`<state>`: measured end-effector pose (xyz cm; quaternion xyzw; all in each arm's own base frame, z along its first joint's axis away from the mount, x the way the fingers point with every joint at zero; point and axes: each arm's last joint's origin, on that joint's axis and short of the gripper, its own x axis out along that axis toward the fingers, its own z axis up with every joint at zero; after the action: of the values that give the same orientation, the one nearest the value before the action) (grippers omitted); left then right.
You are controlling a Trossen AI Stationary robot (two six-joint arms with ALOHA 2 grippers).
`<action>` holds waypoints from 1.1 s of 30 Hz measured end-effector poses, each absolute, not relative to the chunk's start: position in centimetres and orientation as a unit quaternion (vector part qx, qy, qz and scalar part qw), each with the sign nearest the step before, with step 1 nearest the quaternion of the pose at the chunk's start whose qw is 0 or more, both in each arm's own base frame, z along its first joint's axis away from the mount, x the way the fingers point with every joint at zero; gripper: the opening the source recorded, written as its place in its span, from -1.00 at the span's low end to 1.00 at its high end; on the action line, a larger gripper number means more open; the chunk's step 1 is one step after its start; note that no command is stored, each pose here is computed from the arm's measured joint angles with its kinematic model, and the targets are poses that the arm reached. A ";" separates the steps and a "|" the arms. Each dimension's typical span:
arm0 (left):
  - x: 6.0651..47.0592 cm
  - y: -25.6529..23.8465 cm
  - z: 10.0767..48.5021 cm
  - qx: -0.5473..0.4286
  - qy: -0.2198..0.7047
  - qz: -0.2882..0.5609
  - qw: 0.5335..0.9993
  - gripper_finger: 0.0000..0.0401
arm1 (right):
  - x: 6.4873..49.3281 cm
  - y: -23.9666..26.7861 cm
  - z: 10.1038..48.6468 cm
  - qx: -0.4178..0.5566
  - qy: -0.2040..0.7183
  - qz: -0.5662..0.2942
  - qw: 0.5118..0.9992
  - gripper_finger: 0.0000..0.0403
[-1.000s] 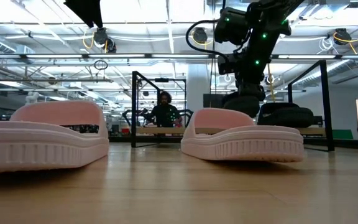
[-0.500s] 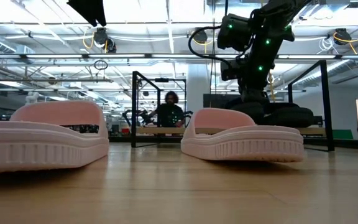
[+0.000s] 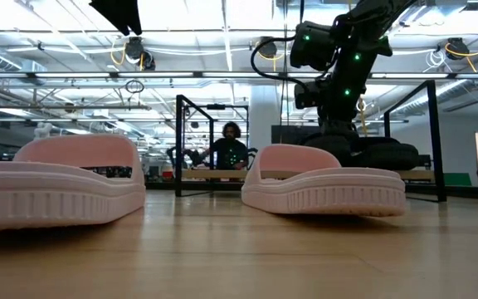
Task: Pick and place slides into the shelf
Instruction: Put the black slide on the shelf
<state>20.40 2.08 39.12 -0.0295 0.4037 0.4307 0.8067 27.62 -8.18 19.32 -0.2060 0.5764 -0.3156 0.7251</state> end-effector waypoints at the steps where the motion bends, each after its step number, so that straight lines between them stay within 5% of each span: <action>1: 20.4 2.1 39.1 -0.030 0.404 0.431 0.807 0.24 | 27.6 -8.2 19.3 -0.205 0.577 -0.316 0.725 -1.00; 20: 20.4 2.1 39.1 -0.032 0.406 0.427 0.807 0.24 | 26.8 -7.3 17.5 -0.202 0.589 -0.321 0.714 -1.00; 33: 20.4 2.1 39.1 -0.034 0.405 0.428 0.807 0.24 | 27.1 -6.6 17.5 -0.186 0.576 -0.306 0.734 -0.66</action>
<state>20.40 2.06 39.10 -0.0336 0.4048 0.4285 0.8071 27.05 -6.65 17.53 -0.1865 0.5764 -0.3060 0.7344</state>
